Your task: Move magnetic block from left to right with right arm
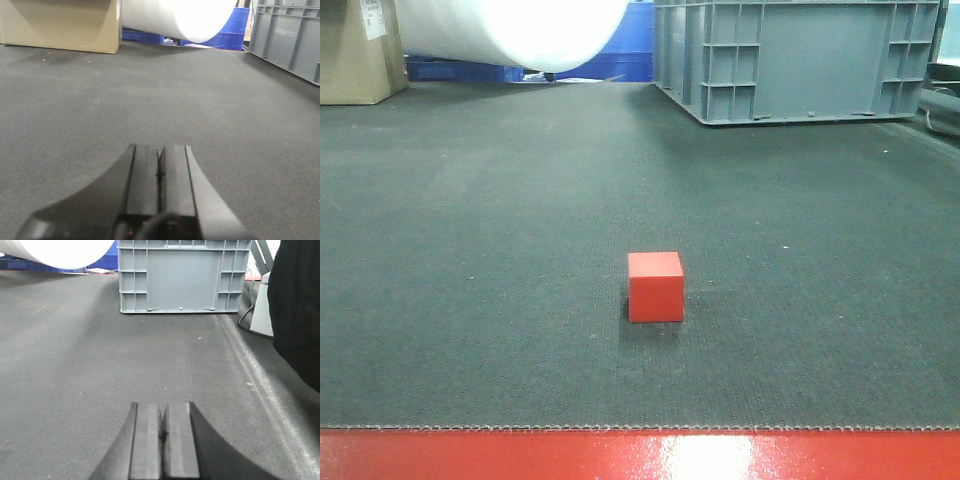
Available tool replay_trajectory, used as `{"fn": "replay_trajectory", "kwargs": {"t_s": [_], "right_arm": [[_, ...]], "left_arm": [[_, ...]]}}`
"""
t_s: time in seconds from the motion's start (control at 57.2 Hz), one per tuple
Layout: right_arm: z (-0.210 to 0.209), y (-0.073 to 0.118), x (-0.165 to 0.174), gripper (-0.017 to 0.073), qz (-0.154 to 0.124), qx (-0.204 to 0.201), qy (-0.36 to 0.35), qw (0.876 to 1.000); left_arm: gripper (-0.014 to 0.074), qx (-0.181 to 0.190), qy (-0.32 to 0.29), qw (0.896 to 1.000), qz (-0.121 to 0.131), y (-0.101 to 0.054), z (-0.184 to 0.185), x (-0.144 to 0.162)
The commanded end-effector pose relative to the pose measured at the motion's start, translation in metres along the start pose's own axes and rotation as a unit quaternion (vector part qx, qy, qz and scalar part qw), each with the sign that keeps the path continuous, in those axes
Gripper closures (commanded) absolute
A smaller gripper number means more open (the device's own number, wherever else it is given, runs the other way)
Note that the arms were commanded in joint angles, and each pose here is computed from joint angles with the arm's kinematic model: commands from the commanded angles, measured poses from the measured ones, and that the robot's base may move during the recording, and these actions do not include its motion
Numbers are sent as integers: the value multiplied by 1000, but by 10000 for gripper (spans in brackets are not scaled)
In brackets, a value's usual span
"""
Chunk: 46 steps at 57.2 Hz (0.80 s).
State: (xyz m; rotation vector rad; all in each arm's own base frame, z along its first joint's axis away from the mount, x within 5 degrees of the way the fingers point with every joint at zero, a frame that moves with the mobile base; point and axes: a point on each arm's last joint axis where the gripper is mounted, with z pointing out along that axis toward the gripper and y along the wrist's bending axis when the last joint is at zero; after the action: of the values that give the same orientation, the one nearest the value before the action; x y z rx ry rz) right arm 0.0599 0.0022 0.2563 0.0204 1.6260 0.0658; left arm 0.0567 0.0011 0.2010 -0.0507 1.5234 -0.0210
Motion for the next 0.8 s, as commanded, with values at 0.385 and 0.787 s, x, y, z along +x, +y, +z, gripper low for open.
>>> {"fn": "replay_trajectory", "kwargs": {"t_s": [0.385, 0.787], "right_arm": [[-11, -2, 19, 490, -9, 4, -111, 994], [-3, -4, 46, 490, -8, 6, -102, 995]], "left_arm": [[720, 3, -41, 999, -5, 0, -1, -5], [720, 3, -41, 999, -5, 0, -1, -5]]}}
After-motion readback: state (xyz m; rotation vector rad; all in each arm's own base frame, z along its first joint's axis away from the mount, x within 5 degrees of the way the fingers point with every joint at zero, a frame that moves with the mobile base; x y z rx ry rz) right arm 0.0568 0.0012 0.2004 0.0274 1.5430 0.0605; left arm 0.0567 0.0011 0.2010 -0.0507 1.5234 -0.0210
